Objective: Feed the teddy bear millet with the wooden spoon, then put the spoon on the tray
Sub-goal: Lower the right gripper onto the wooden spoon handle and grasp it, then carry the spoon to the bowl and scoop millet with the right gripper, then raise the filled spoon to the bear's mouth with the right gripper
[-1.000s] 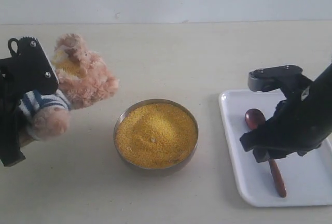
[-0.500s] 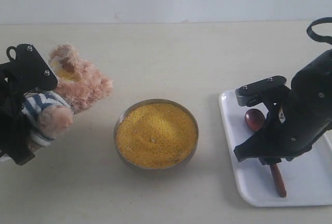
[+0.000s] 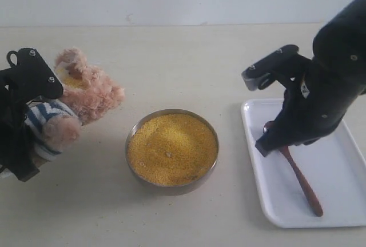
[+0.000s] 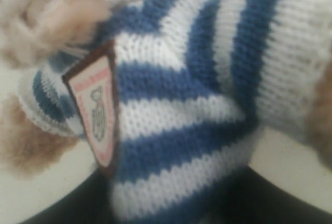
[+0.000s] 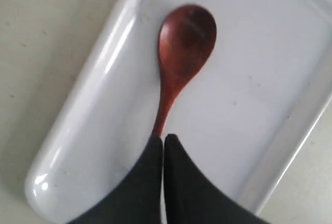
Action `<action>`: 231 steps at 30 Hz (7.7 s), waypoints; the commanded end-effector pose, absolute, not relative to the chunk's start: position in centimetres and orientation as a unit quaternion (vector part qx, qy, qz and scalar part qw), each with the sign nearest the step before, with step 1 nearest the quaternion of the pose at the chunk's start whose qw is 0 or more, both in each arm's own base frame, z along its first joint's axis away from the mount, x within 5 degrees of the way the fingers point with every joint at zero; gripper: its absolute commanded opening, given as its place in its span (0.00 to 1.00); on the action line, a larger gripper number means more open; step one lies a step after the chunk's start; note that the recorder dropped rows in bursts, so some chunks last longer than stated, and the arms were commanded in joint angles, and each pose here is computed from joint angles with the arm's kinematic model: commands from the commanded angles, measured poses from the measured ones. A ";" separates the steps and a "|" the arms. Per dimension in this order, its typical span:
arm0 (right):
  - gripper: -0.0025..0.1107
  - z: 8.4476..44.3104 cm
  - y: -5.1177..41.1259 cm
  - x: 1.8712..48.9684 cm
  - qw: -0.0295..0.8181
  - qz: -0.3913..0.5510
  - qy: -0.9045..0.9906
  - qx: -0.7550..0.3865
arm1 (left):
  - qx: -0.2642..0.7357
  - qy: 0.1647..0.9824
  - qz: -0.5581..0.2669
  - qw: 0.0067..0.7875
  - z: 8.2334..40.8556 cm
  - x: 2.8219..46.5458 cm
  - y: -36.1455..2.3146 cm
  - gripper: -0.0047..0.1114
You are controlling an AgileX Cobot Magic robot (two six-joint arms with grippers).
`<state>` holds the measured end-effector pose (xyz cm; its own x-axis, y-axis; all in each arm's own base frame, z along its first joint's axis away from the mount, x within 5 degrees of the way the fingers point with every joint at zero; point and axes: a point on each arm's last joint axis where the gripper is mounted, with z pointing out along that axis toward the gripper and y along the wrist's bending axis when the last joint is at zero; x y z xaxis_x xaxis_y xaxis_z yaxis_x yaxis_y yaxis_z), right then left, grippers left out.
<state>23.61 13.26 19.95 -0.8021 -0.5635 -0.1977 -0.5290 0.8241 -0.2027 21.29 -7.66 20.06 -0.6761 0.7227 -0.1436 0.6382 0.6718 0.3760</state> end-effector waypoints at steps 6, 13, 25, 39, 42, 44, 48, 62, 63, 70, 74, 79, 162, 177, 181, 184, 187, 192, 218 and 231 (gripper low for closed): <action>0.23 18.5 12.2 23.6 0.134 -0.057 0.962 -0.232 | 0.372 0.906 0.153 0.131 20.2 21.2 -7.5 0.07; 0.46 15.0 10.2 22.2 0.154 -0.016 0.966 -0.205 | 0.369 0.907 0.141 0.144 20.2 21.4 -7.8 0.07; 0.46 13.7 10.3 21.8 0.175 0.006 0.963 -0.206 | 0.367 0.909 0.137 0.144 20.2 21.3 -7.8 0.07; 0.02 12.4 10.5 22.5 0.134 -0.012 0.970 -0.202 | 0.367 0.909 0.136 0.146 20.2 21.4 -7.9 0.07; 0.02 15.3 10.7 23.1 0.154 -0.025 0.965 -0.212 | 0.367 0.909 0.136 0.146 20.2 21.4 -7.9 0.07; 0.02 17.7 11.2 23.3 0.174 -0.050 0.952 -0.247 | 0.367 0.908 0.136 0.147 20.2 21.4 -7.9 0.07; 0.02 21.8 13.2 22.7 0.206 -0.118 0.912 -0.335 | 0.367 0.908 0.136 0.147 20.2 21.4 -7.9 0.07; 0.02 19.3 24.0 17.4 0.176 -0.467 0.572 -0.651 | 0.367 0.908 0.136 0.147 20.2 21.4 -7.9 0.07; 0.02 18.8 24.3 17.4 0.175 -0.473 0.560 -0.657 | 0.367 0.908 0.136 0.147 20.2 21.4 -7.9 0.07; 0.02 17.5 25.5 16.9 0.160 -0.485 0.521 -0.684 | 0.367 0.908 0.136 0.147 20.2 21.4 -7.9 0.07; 0.02 18.0 26.9 16.7 0.167 -0.441 0.549 -0.690 | 0.367 0.908 0.136 0.147 20.2 21.4 -7.9 0.07; 0.02 18.5 28.1 16.6 0.166 -0.397 0.561 -0.707 | 0.367 0.908 0.136 0.147 20.2 21.4 -7.9 0.07; 0.02 27.2 30.8 24.9 0.119 -0.032 0.857 -0.500 | 0.436 0.884 0.101 0.133 20.0 21.0 -8.6 0.07; 0.02 25.9 36.3 25.1 0.196 -0.141 0.803 -0.545 | 0.468 0.868 0.104 0.132 20.0 21.0 -8.6 0.07; 0.02 26.1 37.4 25.2 0.229 -0.184 0.777 -0.556 | 0.469 0.866 0.103 0.137 20.0 21.1 -8.7 0.07; 0.02 26.1 37.6 25.4 0.240 -0.203 0.768 -0.557 | 0.469 0.866 0.102 0.139 20.0 21.1 -8.7 0.07; 0.02 25.7 37.7 25.6 0.243 -0.221 0.760 -0.561 | 0.469 0.866 0.102 0.139 20.0 21.1 -8.7 0.07; 0.02 25.5 37.8 25.7 0.246 -0.232 0.754 -0.562 | 0.470 0.866 0.102 0.141 20.0 21.1 -8.7 0.07; 0.02 24.7 39.3 25.1 0.290 -0.303 0.710 -0.566 | 0.471 0.864 0.103 0.144 20.0 21.2 -8.8 0.07; 0.02 25.6 39.2 25.3 0.317 -0.318 0.704 -0.549 | 0.471 0.864 0.103 0.144 20.0 21.2 -8.8 0.07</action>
<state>25.32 39.06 26.02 -0.1979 -0.9752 -0.0988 -0.5716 0.1967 -0.7966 20.79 -8.33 19.35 -0.5362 0.8391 -0.0916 0.7916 0.5376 0.2905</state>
